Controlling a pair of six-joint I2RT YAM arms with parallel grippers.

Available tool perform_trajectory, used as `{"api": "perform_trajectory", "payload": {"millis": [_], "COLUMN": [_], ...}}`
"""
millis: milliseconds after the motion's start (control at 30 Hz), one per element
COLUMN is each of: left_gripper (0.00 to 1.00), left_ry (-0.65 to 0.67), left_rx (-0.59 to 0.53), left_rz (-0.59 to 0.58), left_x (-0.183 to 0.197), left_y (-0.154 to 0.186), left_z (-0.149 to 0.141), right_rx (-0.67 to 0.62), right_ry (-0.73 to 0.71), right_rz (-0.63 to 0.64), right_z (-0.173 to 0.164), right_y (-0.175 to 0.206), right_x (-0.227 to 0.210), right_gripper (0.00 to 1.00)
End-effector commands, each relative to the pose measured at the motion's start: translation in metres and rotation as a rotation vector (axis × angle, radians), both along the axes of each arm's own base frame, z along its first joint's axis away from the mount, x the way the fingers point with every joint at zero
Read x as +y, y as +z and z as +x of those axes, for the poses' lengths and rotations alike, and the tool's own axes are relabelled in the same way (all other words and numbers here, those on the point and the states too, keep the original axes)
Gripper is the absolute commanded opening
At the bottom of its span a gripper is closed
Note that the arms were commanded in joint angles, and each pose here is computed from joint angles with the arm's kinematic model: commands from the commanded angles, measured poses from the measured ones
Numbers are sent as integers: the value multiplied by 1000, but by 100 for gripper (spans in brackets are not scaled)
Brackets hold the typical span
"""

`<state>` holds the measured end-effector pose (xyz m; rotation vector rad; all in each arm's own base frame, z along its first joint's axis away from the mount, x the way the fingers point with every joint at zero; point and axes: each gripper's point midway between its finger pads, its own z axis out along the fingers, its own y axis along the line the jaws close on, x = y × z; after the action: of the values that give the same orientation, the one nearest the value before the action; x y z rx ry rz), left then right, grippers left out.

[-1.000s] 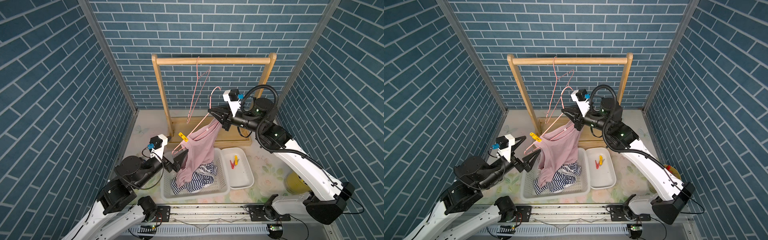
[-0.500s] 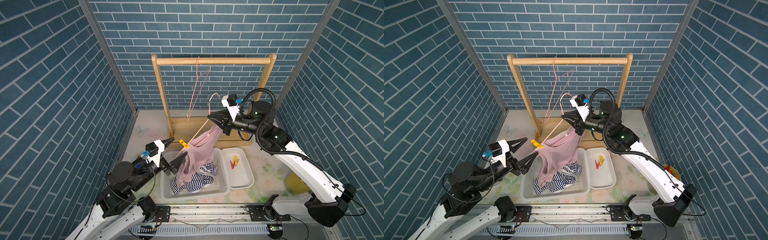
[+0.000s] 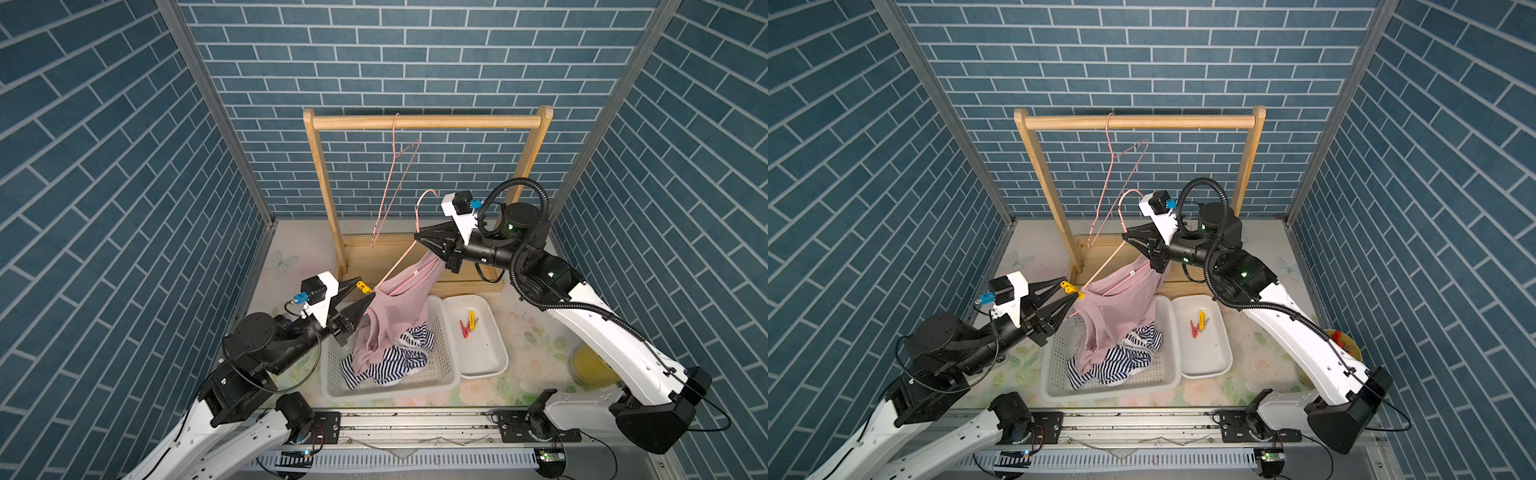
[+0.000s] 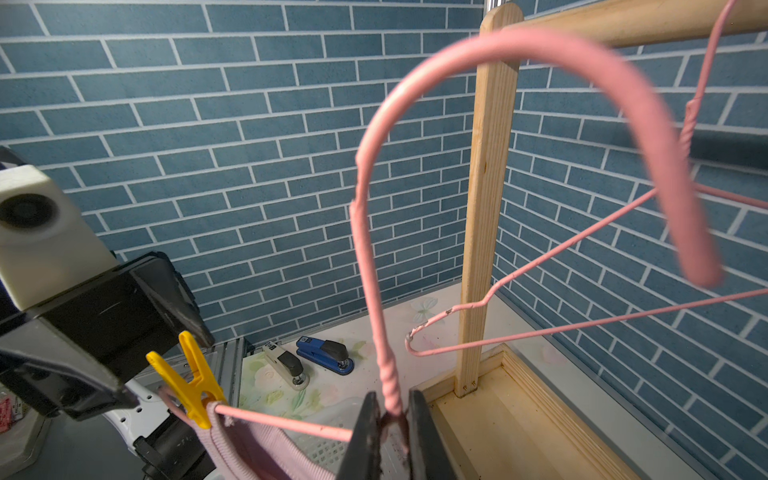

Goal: Remove the clothespins securing tank tops to the hanger
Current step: Remove the clothespin from the hanger.

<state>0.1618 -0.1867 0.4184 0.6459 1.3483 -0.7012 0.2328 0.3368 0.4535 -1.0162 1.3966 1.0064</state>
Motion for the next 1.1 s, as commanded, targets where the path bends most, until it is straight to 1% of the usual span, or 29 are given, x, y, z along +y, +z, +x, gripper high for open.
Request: {"api": "perform_trajectory", "payload": {"millis": [0, 100, 167, 267, 367, 400, 500, 667, 833, 933, 1067], "left_gripper": [35, 27, 19, 14, 3, 0, 0, 0, 0, 0, 0], "left_ry": [9, 4, -1, -12, -19, -20, -23, 5, 81, 140, 178], "left_rx": [-11, -6, -2, 8, 17, 21, 22, 3, -6, -23, -37], "left_rz": [-21, -17, -13, -4, 5, 8, 10, -7, -22, -60, -90], "left_x": [4, 2, 0, -3, -7, -7, -8, -1, 13, 27, 40], "left_y": [11, 11, 10, 8, 7, 6, 7, 14, 16, 19, 23], "left_z": [-1, 0, 0, 1, 2, 3, 3, 3, 7, 9, 6], "right_rx": [-99, -102, -107, -113, -118, -118, -116, -85, -58, -47, -30], "right_ry": [16, 11, 7, 0, -5, -6, -12, -27, -44, -45, -35], "right_rz": [42, 43, 45, 51, 59, 59, 55, 14, -11, -11, -5], "right_z": [-12, -12, -12, -13, -13, -13, -11, -4, 1, 0, -2], "right_y": [21, 22, 22, 24, 26, 26, 24, 8, -5, -7, -6], "right_x": [-7, -8, -9, -10, -12, -12, -12, -9, -8, -8, -8], "right_gripper": [0, 0, 0, 0, 0, 0, 0, 0, 0, 0, 0]}}
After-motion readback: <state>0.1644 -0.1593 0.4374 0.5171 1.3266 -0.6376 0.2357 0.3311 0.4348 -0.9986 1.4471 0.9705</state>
